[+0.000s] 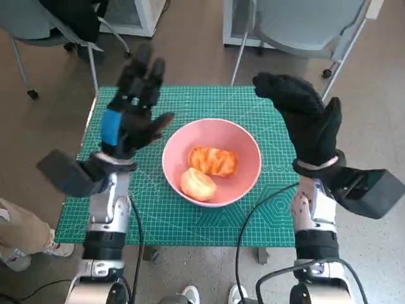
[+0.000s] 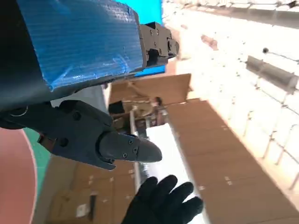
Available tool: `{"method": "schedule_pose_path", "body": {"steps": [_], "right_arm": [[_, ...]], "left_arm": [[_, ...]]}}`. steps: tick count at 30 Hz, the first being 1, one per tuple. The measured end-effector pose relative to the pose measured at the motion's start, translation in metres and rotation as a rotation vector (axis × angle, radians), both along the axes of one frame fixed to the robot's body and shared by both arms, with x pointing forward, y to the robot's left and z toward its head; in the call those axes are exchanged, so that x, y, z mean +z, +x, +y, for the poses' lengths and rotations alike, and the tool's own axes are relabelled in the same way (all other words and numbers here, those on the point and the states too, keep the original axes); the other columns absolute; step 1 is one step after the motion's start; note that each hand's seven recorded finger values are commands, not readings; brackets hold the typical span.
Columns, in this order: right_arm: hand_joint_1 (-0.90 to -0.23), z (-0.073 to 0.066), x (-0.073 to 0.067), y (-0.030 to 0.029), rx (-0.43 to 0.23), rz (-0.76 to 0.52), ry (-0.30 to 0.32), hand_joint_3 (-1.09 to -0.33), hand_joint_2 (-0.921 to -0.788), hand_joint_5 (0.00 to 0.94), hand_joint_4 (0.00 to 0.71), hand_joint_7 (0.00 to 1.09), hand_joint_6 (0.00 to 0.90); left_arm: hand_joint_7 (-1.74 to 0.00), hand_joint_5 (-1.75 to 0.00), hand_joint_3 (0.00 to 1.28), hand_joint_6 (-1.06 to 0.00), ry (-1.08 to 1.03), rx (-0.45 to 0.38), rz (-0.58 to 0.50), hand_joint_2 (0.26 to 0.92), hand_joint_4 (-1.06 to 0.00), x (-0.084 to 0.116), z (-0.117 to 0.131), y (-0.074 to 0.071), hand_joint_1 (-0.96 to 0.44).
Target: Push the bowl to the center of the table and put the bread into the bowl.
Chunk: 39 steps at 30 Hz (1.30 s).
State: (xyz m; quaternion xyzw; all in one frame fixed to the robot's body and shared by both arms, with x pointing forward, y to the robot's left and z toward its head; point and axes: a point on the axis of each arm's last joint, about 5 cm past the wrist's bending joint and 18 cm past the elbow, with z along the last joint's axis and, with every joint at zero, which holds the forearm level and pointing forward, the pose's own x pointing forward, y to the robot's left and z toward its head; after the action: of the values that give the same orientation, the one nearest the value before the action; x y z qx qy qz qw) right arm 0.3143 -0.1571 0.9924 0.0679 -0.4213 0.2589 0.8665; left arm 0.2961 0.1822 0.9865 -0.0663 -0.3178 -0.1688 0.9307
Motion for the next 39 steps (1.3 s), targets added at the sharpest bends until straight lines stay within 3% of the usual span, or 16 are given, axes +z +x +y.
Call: {"method": "schedule_pose_path", "body": {"steps": [12,39], "right_arm": [[-0.667,0.004,0.008,0.0030,0.004,-0.065,-0.014,-0.877,-0.921,0.000,0.056,0.25,-0.001],[-0.659,0.006,0.016,0.0072,-0.010,-0.105,-0.048,-0.898,-0.921,0.001,0.060,0.26,-0.001]], "left_arm": [[-0.04,0.00,0.29,-0.17,-0.009,0.033,-0.072,0.921,0.00,-0.002,-0.004,-0.005,-0.58],[-0.06,0.00,0.29,-0.16,0.004,0.031,-0.069,0.921,0.00,0.004,0.002,-0.006,-0.55]]}}
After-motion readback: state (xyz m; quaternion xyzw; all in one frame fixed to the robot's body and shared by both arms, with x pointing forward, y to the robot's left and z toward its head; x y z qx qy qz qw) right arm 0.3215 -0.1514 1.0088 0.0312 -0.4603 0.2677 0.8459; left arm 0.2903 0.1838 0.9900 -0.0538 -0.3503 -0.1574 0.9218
